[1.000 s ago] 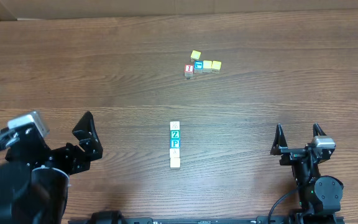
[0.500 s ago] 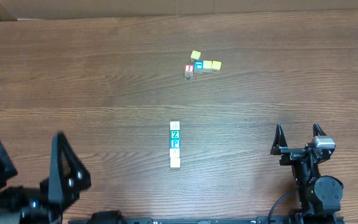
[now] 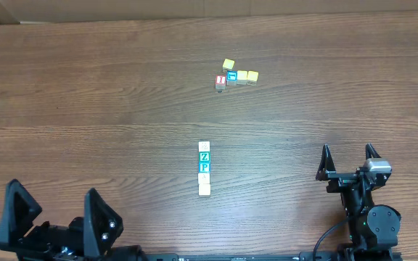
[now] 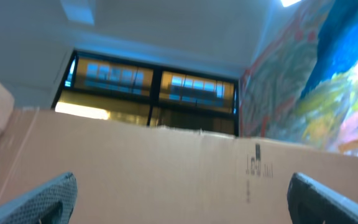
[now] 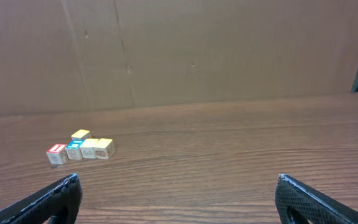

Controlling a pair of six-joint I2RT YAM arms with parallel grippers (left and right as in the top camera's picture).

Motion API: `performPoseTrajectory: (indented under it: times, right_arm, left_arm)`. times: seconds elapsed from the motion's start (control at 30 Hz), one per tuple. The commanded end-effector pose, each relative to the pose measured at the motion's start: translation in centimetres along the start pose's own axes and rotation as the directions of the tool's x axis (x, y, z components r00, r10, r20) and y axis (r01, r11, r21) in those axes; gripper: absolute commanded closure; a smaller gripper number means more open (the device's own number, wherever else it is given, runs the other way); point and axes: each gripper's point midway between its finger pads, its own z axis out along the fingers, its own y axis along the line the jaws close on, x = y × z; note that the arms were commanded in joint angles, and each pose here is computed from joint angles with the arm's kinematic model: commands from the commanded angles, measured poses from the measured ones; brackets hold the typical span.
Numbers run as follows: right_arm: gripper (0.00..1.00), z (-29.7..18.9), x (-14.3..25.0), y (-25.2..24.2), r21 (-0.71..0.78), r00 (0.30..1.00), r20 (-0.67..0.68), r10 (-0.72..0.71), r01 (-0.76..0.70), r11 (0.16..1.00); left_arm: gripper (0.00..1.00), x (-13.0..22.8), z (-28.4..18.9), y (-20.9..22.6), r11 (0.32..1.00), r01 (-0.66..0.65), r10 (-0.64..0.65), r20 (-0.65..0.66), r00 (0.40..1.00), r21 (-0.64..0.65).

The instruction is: Flip 5 blocks

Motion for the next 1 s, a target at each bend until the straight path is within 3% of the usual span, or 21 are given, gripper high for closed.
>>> performPoseTrajectory:
  times: [0.0, 0.2, 0.43, 0.7, 0.97]
  right_arm:
    - [0.0, 0.0, 0.1, 0.0, 0.0, 1.0, 0.007, 0.001, -0.001, 1.0]
    - [0.0, 0.0, 0.1, 0.0, 0.0, 1.0, 0.007, 0.001, -0.001, 1.0]
    - [0.0, 0.0, 0.1, 0.0, 0.0, 1.0, 0.007, 0.001, -0.001, 1.0]
    - [0.0, 0.0, 0.1, 0.0, 0.0, 1.0, 0.007, 0.001, -0.001, 1.0]
    - [0.0, 0.0, 0.1, 0.0, 0.0, 1.0, 0.007, 0.001, -0.001, 1.0]
  left_arm:
    - [0.0, 1.7, -0.9, 0.3, 1.0, -0.012, 0.012, 0.021, 1.0, 0.013]
    - [0.0, 6.2, -1.7, 1.4, 1.0, -0.01, 0.01, -0.009, 1.0, 0.005]
    - [0.0, 13.7, -3.7, 4.2, 0.996, -0.011, -0.003, -0.155, 0.988, -0.086]
    - [0.0, 19.9, -6.4, 6.3, 0.988, -0.027, -0.019, -0.287, 0.958, -0.154]
    - [0.0, 26.7, -10.1, 8.2, 0.97, -0.074, -0.07, -0.557, 0.828, -0.232]
